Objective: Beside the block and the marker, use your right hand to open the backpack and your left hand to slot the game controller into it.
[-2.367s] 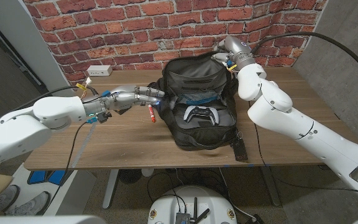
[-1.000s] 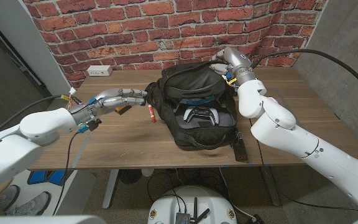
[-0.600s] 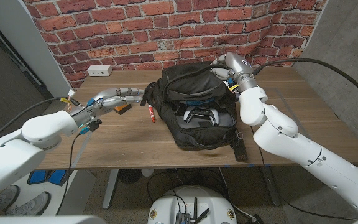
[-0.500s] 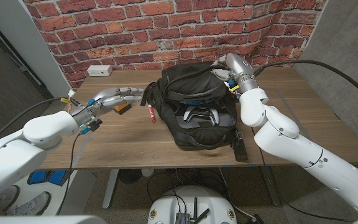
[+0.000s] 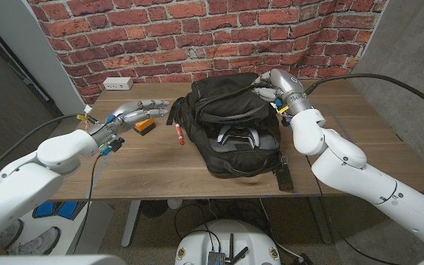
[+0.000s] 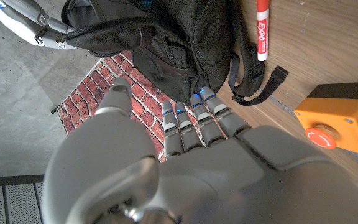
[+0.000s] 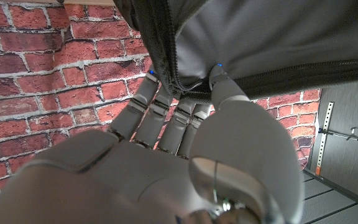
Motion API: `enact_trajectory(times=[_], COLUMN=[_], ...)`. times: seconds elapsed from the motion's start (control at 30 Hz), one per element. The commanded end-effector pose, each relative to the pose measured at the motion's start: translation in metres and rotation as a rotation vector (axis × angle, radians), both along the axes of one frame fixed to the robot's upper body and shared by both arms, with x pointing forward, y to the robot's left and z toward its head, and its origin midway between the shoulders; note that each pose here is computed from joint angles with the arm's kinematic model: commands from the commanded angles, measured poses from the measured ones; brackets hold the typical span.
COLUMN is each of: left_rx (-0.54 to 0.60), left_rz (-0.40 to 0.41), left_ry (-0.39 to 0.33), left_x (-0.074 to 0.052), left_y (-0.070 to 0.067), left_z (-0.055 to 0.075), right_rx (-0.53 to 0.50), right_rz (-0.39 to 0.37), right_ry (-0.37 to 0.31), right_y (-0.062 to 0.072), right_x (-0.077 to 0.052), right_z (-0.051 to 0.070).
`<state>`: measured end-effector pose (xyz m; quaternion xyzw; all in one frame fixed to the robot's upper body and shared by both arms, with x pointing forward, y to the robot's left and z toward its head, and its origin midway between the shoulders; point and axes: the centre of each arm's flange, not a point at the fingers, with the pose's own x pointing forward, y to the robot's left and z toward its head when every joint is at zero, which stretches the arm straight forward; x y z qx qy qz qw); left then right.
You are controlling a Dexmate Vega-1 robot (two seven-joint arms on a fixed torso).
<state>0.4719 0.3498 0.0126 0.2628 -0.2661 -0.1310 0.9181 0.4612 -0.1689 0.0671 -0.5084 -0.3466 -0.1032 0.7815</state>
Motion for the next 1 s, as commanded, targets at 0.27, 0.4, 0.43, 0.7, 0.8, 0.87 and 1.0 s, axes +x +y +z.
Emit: enact_trajectory(times=[0.27,0.4,0.43,0.7,0.8,0.87,1.0], left_rx=[-0.070,-0.090,-0.094,-0.129,-0.148,-0.159,-0.185], left_rz=[0.043,0.056,0.060,0.086,0.105,0.107,0.098], left_ry=[-0.034,-0.039,-0.039,-0.049,-0.053,-0.057,-0.035], left_x=[0.024,0.027,0.028,0.032,0.033,0.035,0.040], left_y=[-0.001,-0.001,-0.001,0.001,0.002,0.003,0.004], left_z=[-0.008,-0.011,-0.012,-0.016,-0.019,-0.021,-0.024], right_rx=[-0.046,-0.030,-0.030,-0.028,-0.035,-0.040,-0.043], right_rz=[0.035,0.037,0.036,0.032,0.027,0.021,0.013], right_ry=[0.025,0.036,0.039,0.048,0.042,0.043,0.059], right_y=[-0.014,-0.019,-0.020,-0.024,-0.025,-0.025,-0.027], right_x=[-0.002,-0.002,-0.002,-0.003,-0.005,-0.006,-0.007], right_z=[-0.030,-0.038,-0.040,-0.055,-0.060,-0.063,-0.069])
